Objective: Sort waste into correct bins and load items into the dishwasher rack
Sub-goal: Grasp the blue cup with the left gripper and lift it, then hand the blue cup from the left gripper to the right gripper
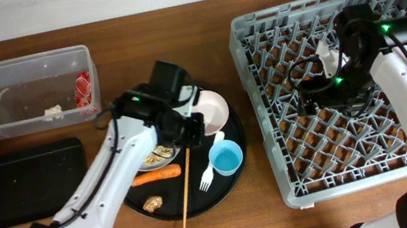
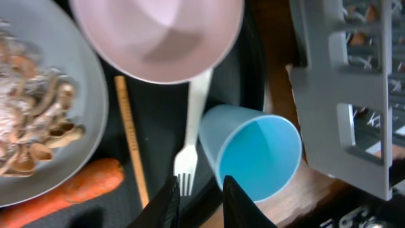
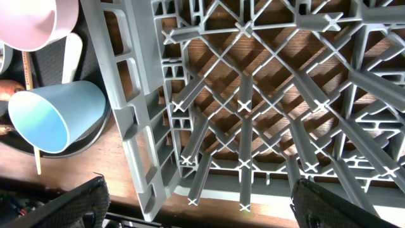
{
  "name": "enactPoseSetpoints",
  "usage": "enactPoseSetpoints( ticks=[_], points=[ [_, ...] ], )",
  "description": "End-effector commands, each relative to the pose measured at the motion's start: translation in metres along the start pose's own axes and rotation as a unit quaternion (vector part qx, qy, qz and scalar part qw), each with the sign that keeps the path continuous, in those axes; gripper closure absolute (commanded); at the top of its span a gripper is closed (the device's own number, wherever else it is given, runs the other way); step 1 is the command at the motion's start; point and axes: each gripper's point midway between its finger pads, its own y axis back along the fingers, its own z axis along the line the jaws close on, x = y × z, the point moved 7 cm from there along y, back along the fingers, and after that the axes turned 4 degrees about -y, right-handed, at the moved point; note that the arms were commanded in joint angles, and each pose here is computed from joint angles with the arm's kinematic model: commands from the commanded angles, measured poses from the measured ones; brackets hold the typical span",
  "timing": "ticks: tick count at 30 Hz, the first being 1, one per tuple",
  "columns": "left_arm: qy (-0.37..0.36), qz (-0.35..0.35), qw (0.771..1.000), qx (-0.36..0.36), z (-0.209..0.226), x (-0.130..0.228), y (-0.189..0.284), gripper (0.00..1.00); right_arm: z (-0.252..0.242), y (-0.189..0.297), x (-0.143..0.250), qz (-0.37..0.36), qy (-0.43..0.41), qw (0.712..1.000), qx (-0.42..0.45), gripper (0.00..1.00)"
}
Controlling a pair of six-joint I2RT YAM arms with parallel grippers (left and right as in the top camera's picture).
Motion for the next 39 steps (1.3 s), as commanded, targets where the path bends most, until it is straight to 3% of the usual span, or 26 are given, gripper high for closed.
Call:
enactPoseSetpoints(
  ticks=[1, 12, 13, 14, 16, 21, 24, 28, 32, 36, 39],
  points=[
    [-0.012, 0.026, 1.000, -0.009, -0.009, 0.003, -0.018, 0.76, 0.003, 0.009, 0.002, -0.014, 0.011, 1.000, 0.004, 0.05],
    [-0.022, 0.096, 0.995, -0.018, -0.015, 0.011, -0.064, 0.78, 0.003, 0.009, 0.002, -0.011, 0.011, 1.000, 0.004, 0.05],
    [-0.021, 0.096, 0.995, -0.018, -0.015, 0.011, -0.065, 0.81, 0.003, 0.009, 0.002, -0.011, 0.011, 1.000, 0.004, 0.05],
    [-0.022, 0.096, 0.995, -0.018, -0.015, 0.011, -0.065, 0.95, 0.003, 0.009, 0.002, -0.011, 0.011, 1.000, 0.004, 0.05],
    [-0.021, 0.096, 0.995, -0.018, -0.014, 0.011, -0.065, 1.00, 0.003, 0.009, 0.002, -0.011, 0.011, 1.000, 0.004, 0.04],
    [-0.011, 0.081, 0.996, -0.017, -0.008, 0.003, -0.052, 1.00, 0.002, 0.009, 0.003, -0.009, 0.012, 1.000, 0.004, 0.04],
    [-0.017, 0.042, 0.999, -0.006, 0.009, -0.016, -0.011, 1.00, 0.001, 0.009, 0.004, -0.007, 0.014, 1.000, 0.008, 0.02],
    [-0.033, -0.057, 0.988, 0.137, 0.022, -0.050, 0.054, 1.00, 0.004, 0.009, 0.003, -0.009, 0.029, 1.000, -0.005, 0.01],
    [-0.041, -0.143, 0.946, 0.289, 0.038, -0.068, 0.090, 1.00, 0.031, 0.012, -0.005, -0.040, 0.096, 0.986, -0.131, 0.01],
    [-0.050, -0.185, 0.907, 0.376, 0.047, -0.073, 0.110, 1.00, 0.069, 0.033, -0.010, -0.100, 0.204, 0.918, -0.324, 0.01],
    [-0.057, -0.188, 0.891, 0.409, 0.043, -0.074, 0.113, 1.00, 0.090, 0.046, -0.012, -0.131, 0.249, 0.868, -0.410, 0.00]
  ],
)
